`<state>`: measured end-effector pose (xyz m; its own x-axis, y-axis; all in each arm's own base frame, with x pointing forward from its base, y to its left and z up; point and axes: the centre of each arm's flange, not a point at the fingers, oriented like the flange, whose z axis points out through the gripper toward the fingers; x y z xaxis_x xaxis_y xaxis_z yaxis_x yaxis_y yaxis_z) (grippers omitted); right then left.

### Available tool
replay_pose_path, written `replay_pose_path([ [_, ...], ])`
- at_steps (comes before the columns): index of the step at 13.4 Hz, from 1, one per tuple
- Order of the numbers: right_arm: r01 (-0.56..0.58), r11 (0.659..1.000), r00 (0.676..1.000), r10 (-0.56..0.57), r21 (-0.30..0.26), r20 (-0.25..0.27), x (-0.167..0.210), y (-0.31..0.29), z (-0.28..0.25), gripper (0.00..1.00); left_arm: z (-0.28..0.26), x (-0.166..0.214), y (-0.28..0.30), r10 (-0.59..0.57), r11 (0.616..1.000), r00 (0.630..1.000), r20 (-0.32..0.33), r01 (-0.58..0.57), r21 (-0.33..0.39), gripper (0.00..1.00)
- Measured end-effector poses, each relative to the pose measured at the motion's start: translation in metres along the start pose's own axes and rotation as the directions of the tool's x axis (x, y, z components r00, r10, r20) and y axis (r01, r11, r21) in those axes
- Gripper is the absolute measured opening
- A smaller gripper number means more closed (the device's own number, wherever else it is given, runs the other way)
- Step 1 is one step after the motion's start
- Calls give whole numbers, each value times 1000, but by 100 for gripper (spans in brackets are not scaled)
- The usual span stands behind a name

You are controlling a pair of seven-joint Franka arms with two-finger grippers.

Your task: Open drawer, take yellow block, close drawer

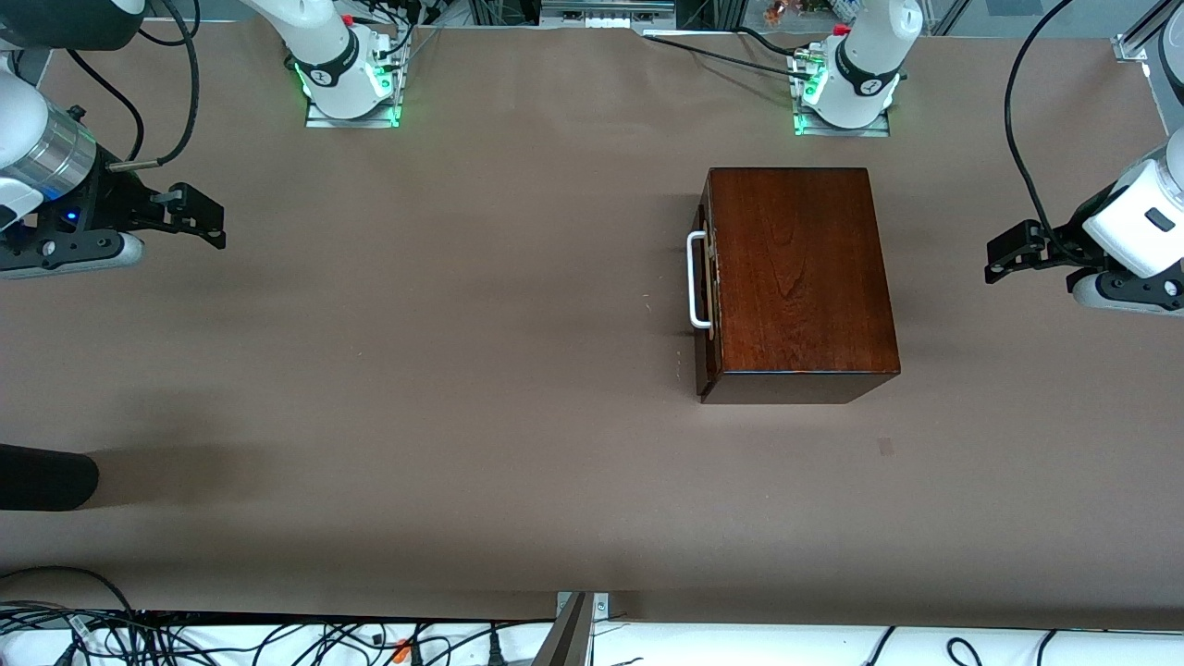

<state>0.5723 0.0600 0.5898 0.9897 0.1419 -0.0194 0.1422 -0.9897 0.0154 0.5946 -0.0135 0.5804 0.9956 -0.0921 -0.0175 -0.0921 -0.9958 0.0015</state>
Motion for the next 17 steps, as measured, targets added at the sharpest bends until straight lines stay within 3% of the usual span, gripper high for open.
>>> replay_pose_path([
  [15, -3, 1000, 1000, 3, 0, 0, 0, 1, 0, 100, 0, 0, 0, 1, 1000, 1000, 1, -1, 0, 100],
  [17, -3, 1000, 1000, 3, 0, 0, 0, 2, 0, 100, 3, -3, 6, 11, 1000, 999, 36, -11, -3, 100],
])
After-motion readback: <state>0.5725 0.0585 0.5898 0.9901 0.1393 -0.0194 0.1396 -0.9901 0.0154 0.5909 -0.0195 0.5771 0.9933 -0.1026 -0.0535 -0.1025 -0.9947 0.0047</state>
